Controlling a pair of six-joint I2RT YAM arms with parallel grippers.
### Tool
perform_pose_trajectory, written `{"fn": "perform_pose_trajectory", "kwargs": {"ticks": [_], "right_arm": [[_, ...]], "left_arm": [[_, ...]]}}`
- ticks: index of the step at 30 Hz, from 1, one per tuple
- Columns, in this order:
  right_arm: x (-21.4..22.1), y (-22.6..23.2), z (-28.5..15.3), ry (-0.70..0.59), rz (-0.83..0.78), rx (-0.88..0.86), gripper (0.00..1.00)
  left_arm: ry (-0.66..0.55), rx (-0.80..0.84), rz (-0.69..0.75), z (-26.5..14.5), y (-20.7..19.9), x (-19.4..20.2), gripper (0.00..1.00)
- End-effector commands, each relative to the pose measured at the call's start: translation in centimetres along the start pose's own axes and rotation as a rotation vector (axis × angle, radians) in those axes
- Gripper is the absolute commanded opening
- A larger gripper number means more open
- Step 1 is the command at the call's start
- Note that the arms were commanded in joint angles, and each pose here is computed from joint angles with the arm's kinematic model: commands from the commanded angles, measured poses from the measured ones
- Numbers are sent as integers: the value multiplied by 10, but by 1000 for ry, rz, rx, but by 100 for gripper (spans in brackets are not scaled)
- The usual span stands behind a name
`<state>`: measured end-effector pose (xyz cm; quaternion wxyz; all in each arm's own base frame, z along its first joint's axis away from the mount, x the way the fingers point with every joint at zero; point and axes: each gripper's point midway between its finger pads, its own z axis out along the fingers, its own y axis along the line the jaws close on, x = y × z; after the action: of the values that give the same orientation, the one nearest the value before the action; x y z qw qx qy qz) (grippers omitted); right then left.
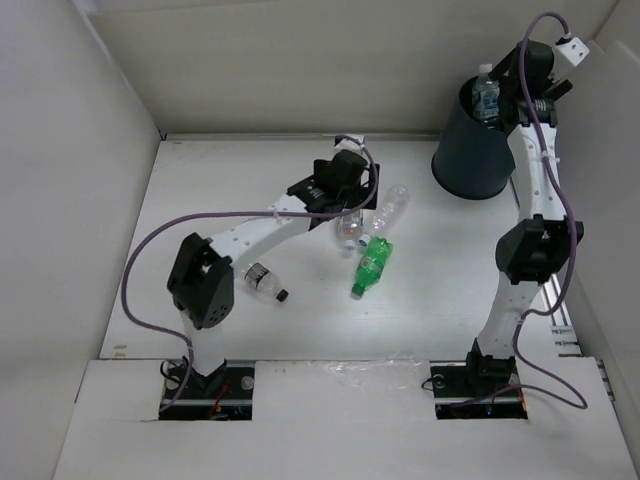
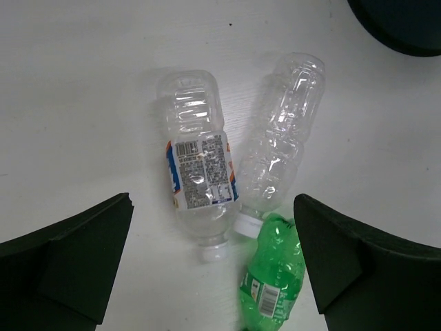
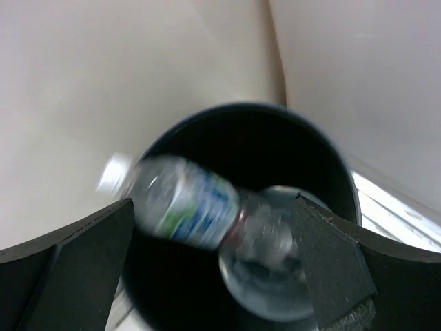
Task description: Put the plastic bottles in the bin
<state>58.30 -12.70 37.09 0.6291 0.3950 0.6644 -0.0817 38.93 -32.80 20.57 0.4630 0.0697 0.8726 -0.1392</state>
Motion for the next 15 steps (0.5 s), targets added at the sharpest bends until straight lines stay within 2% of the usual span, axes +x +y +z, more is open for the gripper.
{"fn": "perform_pose_trajectory", "kwargs": {"ticks": [1, 3, 4, 5, 6, 7, 8, 9, 15], "right_arm": [[-57, 28, -91, -40, 48, -106, 99], [-40, 25, -117, 18, 29, -145, 99], [-34, 36, -133, 38, 64, -219, 99], [16, 16, -132, 131, 16, -209, 99], [-7, 9, -165, 106, 73, -274, 99], [34, 4, -173, 169, 70, -329, 99], [6, 14, -196, 128, 122, -406, 99], [17, -6, -213, 144, 126, -415, 99], [41, -11, -293, 206, 115, -579, 99]], "left_arm": [[41, -10, 17, 27, -4, -5, 100], [65, -42, 14, 46, 4, -4, 100], [74, -54, 13, 55, 7, -4, 100], [79, -53, 7, 63, 8, -5, 100], [97, -71, 7, 76, 12, -1, 100], [113, -69, -2, 84, 18, 0, 100], [115, -69, -2, 89, 17, 1, 100], [131, -89, -5, 101, 25, 6, 100], [190, -43, -30, 132, 40, 27, 100]]}}
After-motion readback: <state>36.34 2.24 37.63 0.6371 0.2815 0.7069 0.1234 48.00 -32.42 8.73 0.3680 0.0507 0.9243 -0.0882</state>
